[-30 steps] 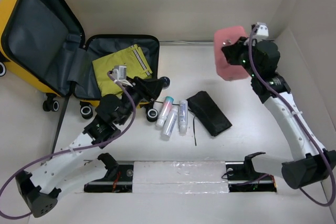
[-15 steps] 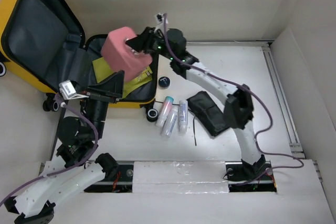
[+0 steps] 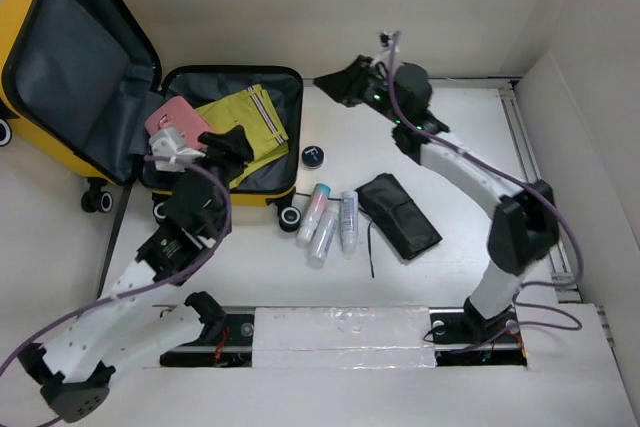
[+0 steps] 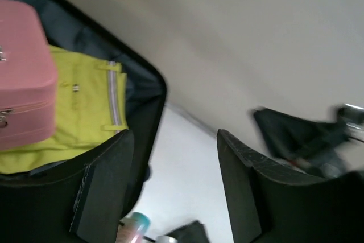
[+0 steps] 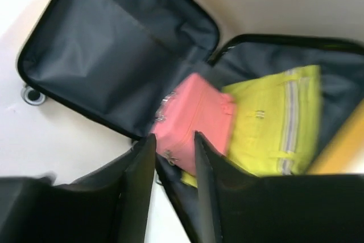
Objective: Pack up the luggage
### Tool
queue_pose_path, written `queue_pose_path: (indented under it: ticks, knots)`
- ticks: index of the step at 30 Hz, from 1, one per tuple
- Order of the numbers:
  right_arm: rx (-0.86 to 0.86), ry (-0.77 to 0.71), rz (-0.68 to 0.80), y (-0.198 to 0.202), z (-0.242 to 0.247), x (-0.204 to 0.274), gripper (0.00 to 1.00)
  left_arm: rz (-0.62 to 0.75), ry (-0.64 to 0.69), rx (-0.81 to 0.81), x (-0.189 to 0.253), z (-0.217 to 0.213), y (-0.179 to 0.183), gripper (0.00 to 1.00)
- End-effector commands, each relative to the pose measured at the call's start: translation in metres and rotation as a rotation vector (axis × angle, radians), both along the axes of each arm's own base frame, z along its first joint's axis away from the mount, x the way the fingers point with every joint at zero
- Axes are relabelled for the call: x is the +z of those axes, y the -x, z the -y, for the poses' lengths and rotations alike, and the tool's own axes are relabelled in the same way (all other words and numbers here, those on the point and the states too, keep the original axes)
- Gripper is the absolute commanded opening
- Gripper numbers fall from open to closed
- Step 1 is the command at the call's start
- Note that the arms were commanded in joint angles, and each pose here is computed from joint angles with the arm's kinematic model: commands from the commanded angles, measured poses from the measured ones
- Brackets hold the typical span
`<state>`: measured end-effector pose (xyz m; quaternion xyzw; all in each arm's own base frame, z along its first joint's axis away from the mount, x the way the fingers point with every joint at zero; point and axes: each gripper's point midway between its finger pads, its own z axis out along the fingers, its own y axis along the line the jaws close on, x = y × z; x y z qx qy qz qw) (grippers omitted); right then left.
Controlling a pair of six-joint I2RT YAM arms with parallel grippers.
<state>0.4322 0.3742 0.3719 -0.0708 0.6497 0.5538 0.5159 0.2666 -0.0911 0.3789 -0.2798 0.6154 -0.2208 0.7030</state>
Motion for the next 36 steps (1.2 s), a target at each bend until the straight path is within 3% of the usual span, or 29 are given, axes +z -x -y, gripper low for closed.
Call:
queue_pose_path:
  ticks: [1,2,3,4,5,7,10,12,14,18,23,28,33,36]
  knots:
    - [-0.022,0.012,0.139,0.042,0.041,0.028,0.25,-0.15,-0.064,0.043,-0.041,0.004,-0.025,0.56]
    - [-0.024,0.031,0.132,0.052,0.047,0.019,0.18,-0.161,-0.068,0.084,-0.045,-0.005,-0.035,0.56]
    - [-0.064,0.053,0.119,0.053,0.06,0.011,0.15,-0.149,-0.054,-0.063,-0.037,0.02,-0.044,0.56]
    - [-0.092,0.109,0.067,0.059,0.069,-0.019,0.13,-0.179,-0.063,-0.069,-0.045,0.016,-0.064,0.55]
    - [-0.141,0.149,0.112,0.07,0.086,-0.01,0.11,-0.158,-0.041,-0.126,-0.038,0.027,-0.073,0.53]
    - [-0.277,0.301,-0.023,0.072,0.115,-0.064,0.11,-0.171,-0.046,-0.197,-0.036,0.05,-0.09,0.52]
    - [-0.356,0.444,-0.145,0.093,0.149,-0.111,0.29,-0.163,-0.066,-0.276,-0.036,0.081,-0.096,0.51]
    - [-0.361,0.52,-0.229,0.114,0.166,-0.157,0.49,-0.169,-0.07,-0.38,-0.049,0.108,-0.096,0.49]
    - [-0.386,0.623,-0.323,0.135,0.185,-0.208,0.57,-0.202,-0.083,-0.492,-0.074,0.13,-0.088,0.49]
    - [-0.499,0.707,-0.458,0.155,0.219,-0.258,0.72,-0.215,-0.172,-0.662,-0.099,0.192,-0.052,0.49]
    - [-0.589,0.727,-0.534,0.143,0.242,-0.276,0.83,-0.195,-0.168,-0.811,-0.108,0.233,-0.021,0.49]
    - [-0.689,0.777,-0.573,0.122,0.276,-0.284,0.92,-0.168,-0.134,-0.909,-0.122,0.238,0.001,0.49]
    - [-0.569,0.816,-0.637,0.115,0.283,-0.307,0.95,-0.189,-0.154,-0.94,-0.138,0.24,0.009,0.49]
    - [-0.417,0.729,-0.638,0.114,0.267,-0.304,0.92,-0.178,-0.162,-0.94,-0.138,0.236,0.012,0.49]
